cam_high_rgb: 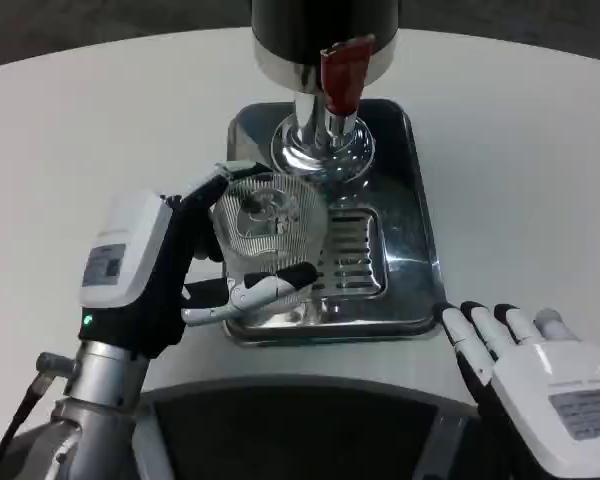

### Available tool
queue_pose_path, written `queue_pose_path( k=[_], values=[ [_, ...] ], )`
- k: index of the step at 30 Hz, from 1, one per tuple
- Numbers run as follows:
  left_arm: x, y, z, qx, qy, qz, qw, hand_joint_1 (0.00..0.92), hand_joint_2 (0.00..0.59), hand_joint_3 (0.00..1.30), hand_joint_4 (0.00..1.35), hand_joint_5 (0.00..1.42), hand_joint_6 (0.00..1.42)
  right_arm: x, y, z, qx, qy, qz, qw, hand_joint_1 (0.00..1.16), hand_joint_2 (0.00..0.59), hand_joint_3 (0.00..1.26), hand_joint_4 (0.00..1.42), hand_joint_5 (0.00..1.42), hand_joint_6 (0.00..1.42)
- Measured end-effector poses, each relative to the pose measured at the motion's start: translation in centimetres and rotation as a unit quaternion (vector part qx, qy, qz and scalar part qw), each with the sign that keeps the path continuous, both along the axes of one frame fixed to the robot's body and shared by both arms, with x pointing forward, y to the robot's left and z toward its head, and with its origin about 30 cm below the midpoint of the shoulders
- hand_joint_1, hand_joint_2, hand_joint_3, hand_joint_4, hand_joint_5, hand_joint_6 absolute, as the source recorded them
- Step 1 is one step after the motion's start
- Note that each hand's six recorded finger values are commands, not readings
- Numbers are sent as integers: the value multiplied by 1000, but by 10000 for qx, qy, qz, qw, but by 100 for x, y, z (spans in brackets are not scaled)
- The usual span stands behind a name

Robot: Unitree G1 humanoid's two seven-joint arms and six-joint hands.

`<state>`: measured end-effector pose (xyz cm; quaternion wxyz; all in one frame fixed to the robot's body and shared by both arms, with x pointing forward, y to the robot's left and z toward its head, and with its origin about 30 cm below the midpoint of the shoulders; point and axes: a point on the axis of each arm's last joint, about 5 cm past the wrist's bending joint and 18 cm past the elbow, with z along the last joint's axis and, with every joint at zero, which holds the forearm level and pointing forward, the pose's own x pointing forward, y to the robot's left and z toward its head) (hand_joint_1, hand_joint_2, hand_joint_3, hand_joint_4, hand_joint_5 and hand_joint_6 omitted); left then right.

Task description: Grasp the cup under the faucet to collect the drink, then remove the cup.

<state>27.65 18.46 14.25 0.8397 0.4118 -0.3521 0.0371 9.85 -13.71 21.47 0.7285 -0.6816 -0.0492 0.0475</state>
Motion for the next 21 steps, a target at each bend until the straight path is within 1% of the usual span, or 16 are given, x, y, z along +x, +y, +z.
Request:
queue_pose_path(
  k=[3, 6, 12, 14, 18, 21],
  values=[
    [91, -33, -18, 90, 16, 99, 9999, 468, 320, 904, 1142, 988, 1010, -23, -2, 3, 15, 0, -16, 10000, 669, 253, 0, 0, 0, 0],
    [197, -78, -32, 57, 100, 286, 9995, 464, 319, 904, 1142, 997, 1023, -66, -5, 14, 43, -44, -39, 10000, 669, 253, 0, 0, 0, 0],
    [329, -174, -7, 63, 100, 388, 9992, 462, 319, 904, 1130, 999, 1026, -96, -25, -14, 27, -9, -93, 10000, 669, 253, 0, 0, 0, 0],
    [358, -210, -2, 43, 92, 424, 9990, 461, 319, 904, 1129, 999, 1026, -105, -29, -22, 44, -20, -96, 9999, 669, 253, 0, 0, 0, 0],
    [408, -313, -2, -19, 72, 477, 9988, 461, 319, 904, 1129, 999, 1027, -120, -33, -36, 69, -6, -86, 9999, 669, 253, 0, 0, 0, 0],
    [456, -399, 12, -101, 83, 595, 9981, 461, 319, 904, 1129, 999, 1027, -128, -52, -42, 108, -28, -125, 9999, 669, 253, 0, 0, 0, 0]
  ],
)
